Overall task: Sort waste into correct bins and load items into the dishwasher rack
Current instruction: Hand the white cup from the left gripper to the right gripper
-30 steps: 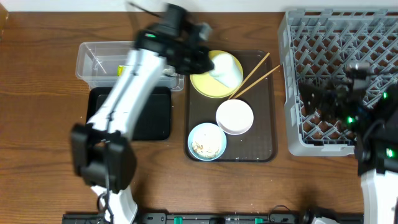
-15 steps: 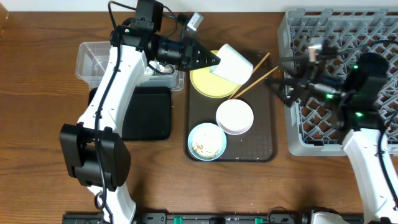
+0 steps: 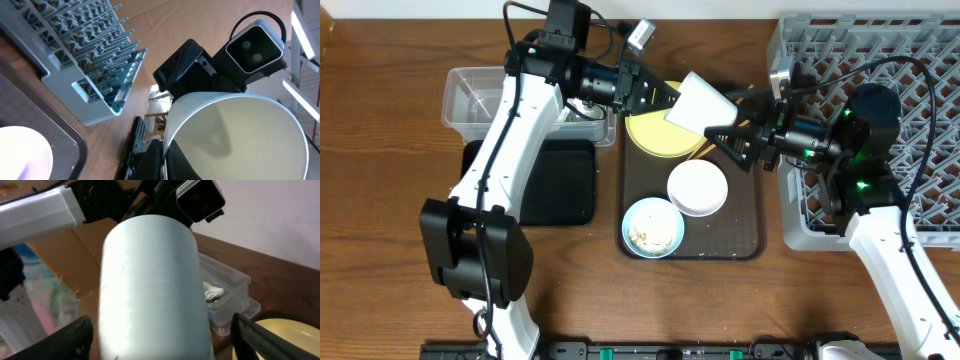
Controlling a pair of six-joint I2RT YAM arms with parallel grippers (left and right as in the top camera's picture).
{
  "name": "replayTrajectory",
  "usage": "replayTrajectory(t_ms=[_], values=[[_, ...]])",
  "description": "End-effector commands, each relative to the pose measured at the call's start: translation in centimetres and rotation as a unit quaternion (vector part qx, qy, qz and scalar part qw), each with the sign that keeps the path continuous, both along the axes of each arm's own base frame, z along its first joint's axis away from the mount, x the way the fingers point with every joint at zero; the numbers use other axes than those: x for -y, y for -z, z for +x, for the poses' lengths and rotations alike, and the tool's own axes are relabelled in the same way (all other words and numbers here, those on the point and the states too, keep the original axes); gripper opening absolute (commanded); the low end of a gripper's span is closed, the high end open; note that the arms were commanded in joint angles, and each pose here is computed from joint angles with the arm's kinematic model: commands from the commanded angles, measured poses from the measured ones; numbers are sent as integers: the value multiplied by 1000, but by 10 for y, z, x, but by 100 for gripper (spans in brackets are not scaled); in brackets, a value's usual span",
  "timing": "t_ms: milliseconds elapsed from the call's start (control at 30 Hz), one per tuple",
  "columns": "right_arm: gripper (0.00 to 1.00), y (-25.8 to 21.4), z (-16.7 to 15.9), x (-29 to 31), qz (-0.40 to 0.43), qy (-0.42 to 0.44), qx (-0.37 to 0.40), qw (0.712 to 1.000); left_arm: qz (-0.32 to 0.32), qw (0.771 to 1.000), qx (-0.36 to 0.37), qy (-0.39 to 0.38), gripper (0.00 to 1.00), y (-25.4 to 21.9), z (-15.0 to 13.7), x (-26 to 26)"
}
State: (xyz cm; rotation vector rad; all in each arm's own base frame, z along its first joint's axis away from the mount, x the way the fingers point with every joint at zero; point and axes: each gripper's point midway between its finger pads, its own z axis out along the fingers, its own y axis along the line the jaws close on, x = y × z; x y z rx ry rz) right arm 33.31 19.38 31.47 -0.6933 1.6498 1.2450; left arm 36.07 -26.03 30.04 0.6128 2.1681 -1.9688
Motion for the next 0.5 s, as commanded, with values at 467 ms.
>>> replayTrajectory(t_ms=[467], values=[[57, -4, 12, 11, 12, 35, -27, 999, -16, 1000, 21, -1, 45, -5, 6, -5]])
